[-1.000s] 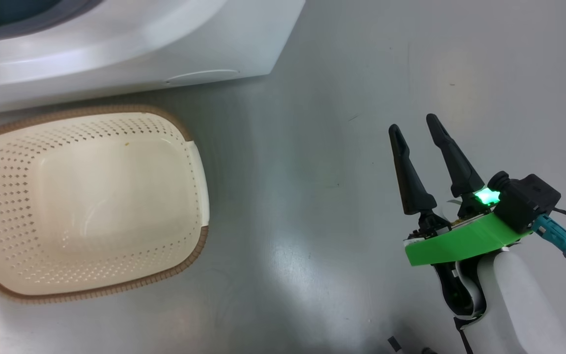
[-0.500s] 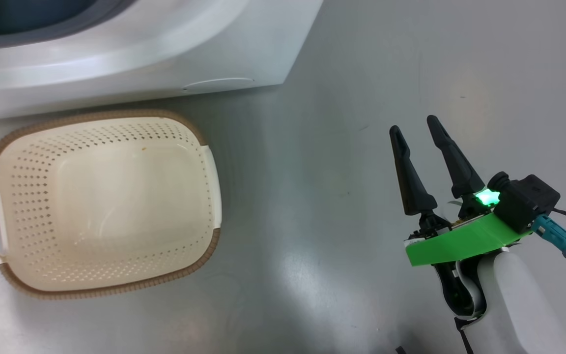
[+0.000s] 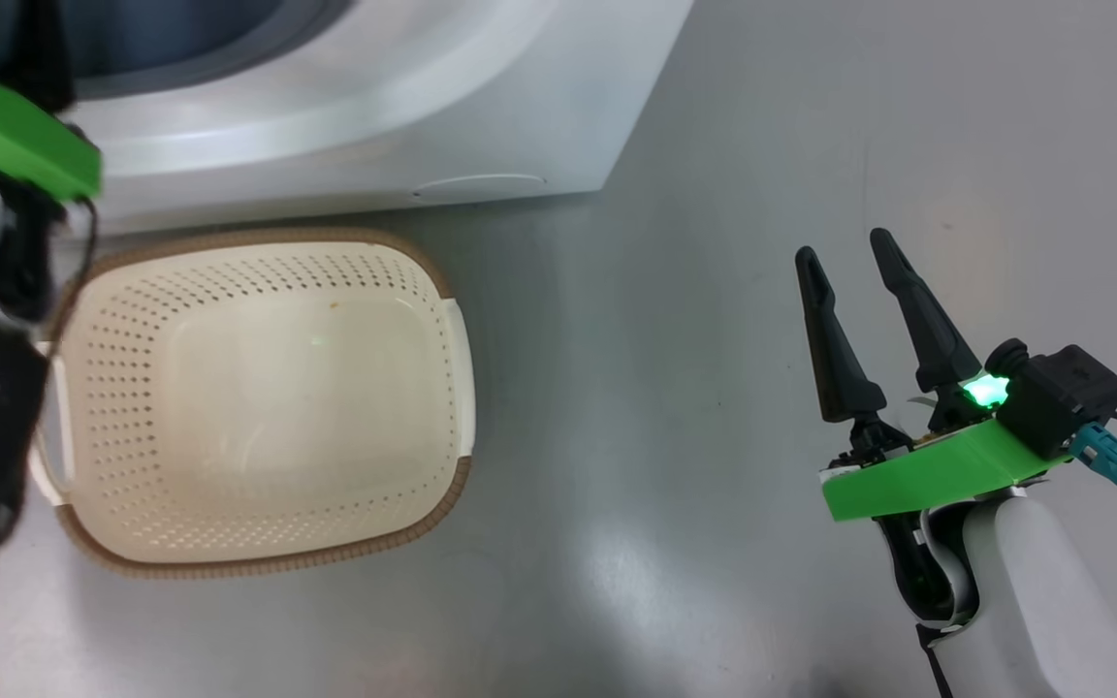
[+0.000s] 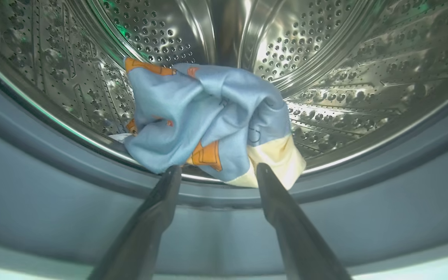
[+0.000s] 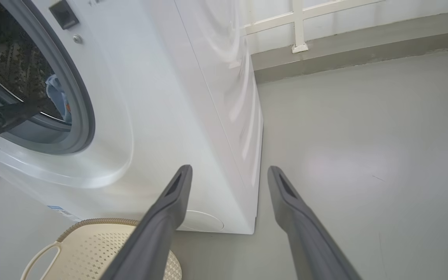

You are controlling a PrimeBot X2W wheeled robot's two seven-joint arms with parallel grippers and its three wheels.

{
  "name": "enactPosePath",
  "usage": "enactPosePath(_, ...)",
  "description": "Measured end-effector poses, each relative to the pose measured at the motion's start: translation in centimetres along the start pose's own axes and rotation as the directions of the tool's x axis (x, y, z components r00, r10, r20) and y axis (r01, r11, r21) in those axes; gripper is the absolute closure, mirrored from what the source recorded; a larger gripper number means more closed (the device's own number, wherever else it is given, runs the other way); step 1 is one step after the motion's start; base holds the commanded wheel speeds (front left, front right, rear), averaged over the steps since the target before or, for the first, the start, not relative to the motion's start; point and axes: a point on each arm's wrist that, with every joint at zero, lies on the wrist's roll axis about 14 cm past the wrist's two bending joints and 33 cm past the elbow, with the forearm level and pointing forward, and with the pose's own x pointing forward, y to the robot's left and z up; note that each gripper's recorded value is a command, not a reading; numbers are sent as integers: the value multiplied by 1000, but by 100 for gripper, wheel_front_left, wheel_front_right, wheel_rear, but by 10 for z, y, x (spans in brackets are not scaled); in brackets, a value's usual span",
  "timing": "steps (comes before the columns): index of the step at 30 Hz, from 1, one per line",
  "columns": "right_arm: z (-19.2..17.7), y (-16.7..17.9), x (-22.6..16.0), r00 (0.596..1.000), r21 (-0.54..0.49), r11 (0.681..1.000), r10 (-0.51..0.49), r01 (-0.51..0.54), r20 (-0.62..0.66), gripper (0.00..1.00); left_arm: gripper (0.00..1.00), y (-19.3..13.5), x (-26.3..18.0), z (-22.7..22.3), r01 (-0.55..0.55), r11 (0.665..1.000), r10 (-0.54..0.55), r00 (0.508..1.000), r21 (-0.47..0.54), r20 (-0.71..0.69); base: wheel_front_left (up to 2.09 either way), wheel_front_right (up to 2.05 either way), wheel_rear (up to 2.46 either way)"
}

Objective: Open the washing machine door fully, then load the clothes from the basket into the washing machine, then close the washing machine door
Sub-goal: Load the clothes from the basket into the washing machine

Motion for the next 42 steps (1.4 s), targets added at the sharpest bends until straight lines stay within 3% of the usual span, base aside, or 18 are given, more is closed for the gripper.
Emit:
enactPosePath(12, 11, 5, -12, 1000, -10, 1000, 12, -12, 10, 0, 0, 1, -54, -5, -60, 997, 61, 997, -48, 39, 0, 0, 0)
enactPosePath(42, 49, 5, -87, 999, -45, 999, 1, 1, 43, 0, 0, 5, -218, -9, -175, 984, 172, 982, 37, 78, 0, 0, 0)
